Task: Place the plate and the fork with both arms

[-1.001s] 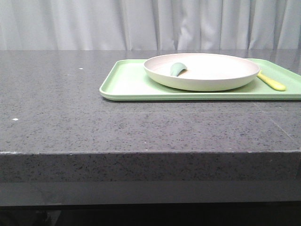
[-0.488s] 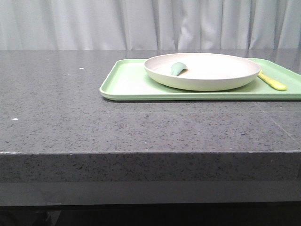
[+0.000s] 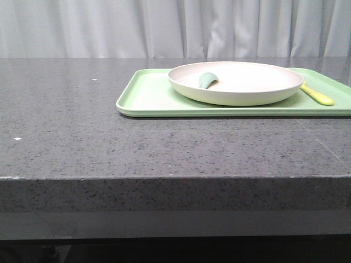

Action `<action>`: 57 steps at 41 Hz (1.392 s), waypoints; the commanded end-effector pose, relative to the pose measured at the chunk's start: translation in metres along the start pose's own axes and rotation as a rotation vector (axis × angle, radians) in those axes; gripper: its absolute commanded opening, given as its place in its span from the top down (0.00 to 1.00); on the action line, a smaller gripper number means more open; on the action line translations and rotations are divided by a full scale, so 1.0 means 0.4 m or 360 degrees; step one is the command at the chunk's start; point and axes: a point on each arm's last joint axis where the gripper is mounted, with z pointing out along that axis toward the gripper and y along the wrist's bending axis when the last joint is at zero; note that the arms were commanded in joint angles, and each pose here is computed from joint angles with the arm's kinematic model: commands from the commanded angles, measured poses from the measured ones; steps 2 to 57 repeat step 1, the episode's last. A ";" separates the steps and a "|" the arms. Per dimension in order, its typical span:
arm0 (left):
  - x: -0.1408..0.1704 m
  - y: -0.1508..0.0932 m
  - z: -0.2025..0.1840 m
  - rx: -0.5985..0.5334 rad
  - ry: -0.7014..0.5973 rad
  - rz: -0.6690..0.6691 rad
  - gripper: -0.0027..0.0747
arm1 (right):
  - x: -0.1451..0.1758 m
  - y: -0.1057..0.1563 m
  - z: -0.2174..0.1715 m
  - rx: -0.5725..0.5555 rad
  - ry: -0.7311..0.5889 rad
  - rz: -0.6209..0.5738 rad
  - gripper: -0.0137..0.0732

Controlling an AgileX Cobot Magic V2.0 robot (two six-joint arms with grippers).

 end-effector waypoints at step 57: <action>-0.022 -0.003 -0.005 0.0025 -0.0175 -0.0023 0.99 | -0.022 -0.002 -0.005 0.0013 -0.0151 -0.0026 0.92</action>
